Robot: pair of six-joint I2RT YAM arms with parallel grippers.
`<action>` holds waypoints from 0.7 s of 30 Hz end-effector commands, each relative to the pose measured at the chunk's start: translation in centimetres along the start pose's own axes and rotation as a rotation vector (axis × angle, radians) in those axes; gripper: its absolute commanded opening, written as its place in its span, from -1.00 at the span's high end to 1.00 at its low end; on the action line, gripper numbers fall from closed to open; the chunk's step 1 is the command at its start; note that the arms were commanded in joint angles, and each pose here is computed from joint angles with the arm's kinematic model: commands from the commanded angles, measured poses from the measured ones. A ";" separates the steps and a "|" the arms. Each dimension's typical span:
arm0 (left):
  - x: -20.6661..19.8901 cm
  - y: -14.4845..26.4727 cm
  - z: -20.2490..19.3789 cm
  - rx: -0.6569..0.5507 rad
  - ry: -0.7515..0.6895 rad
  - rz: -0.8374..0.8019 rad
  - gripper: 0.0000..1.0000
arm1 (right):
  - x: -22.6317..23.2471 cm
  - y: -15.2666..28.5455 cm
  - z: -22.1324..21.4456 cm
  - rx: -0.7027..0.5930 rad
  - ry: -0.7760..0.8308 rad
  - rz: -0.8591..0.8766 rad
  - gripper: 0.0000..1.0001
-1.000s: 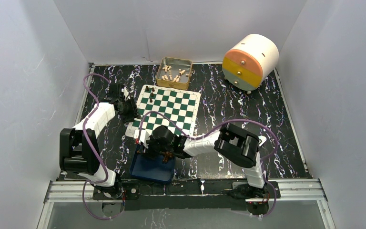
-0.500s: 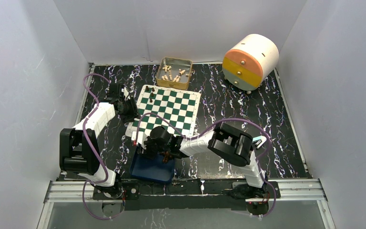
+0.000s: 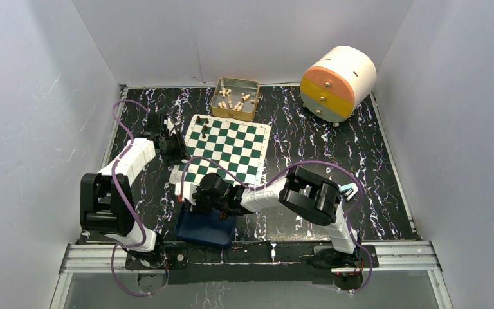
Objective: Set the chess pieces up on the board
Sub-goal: Pick up the chess piece from the storage box.
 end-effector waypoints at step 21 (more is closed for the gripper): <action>-5.3 7.3 1.8 -0.064 0.039 -0.337 0.19 | -3.9 9.9 9.2 -0.168 -0.509 -0.199 0.81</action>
Point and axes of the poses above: each gripper's point midway between its finger pads, its own y axis back along the fingers, its own x axis along the line the jaws close on, z = x × y, the point moved 8 cm from there along y, back along the fingers, and after that the axes turned 3 degrees about y, right-handed, at the moved point
